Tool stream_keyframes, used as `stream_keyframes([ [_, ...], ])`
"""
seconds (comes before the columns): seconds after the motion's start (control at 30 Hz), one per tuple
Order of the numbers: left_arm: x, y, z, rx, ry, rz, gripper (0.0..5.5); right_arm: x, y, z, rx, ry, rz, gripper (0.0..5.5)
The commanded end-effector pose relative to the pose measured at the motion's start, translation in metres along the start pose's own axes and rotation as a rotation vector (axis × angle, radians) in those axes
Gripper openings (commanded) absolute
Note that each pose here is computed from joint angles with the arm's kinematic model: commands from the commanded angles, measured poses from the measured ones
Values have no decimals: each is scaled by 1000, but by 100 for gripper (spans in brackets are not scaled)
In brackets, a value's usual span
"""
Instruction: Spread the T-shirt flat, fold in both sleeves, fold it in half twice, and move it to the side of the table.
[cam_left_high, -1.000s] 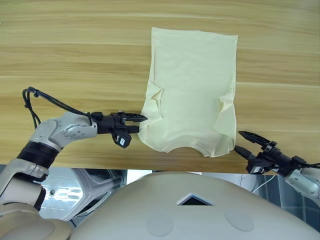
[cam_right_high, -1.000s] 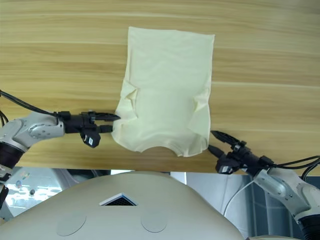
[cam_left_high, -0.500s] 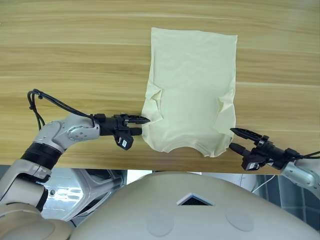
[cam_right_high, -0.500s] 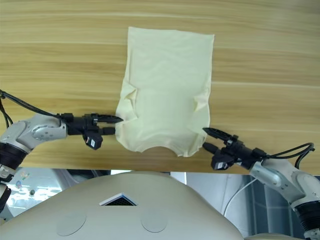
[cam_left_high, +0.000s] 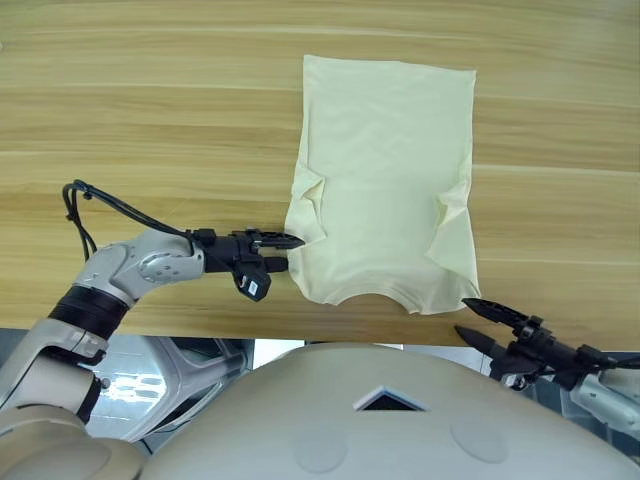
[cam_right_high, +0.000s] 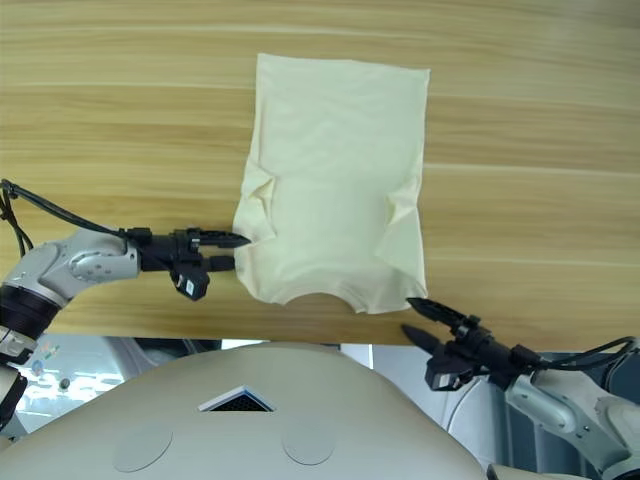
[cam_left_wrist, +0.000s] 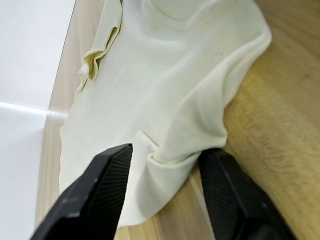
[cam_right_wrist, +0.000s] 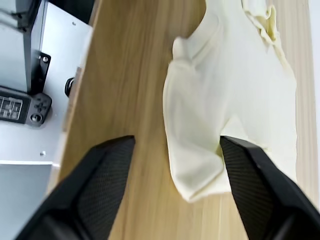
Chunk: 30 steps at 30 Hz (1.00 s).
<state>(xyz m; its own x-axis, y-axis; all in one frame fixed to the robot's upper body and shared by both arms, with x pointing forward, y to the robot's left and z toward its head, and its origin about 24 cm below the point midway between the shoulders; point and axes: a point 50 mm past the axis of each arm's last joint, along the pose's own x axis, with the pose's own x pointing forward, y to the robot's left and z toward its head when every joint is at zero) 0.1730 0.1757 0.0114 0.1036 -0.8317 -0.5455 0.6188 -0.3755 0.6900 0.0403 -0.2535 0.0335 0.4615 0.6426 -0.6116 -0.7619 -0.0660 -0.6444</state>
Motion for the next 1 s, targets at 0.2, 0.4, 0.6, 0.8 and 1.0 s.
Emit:
stream_keyframes([
  [0.2, 10, -40, 2, -81, 31, -196, 242, -2, 10, -39, -29, 143, 129, 318],
  [0.4, 11, -40, 3, -82, 28, -186, 242, -10, 4, -48, -48, 182, 127, 318],
  [0.6, 15, -39, 2, -82, 27, -176, 242, 3, -3, -50, -70, 156, 112, 318],
  [0.8, 16, -38, 3, -77, 20, -177, 242, 14, -1, -44, -73, 92, 139, 318],
  [1.0, 12, -38, 1, -73, 25, -190, 200, 15, 1, -42, -73, 80, 155, 253],
])
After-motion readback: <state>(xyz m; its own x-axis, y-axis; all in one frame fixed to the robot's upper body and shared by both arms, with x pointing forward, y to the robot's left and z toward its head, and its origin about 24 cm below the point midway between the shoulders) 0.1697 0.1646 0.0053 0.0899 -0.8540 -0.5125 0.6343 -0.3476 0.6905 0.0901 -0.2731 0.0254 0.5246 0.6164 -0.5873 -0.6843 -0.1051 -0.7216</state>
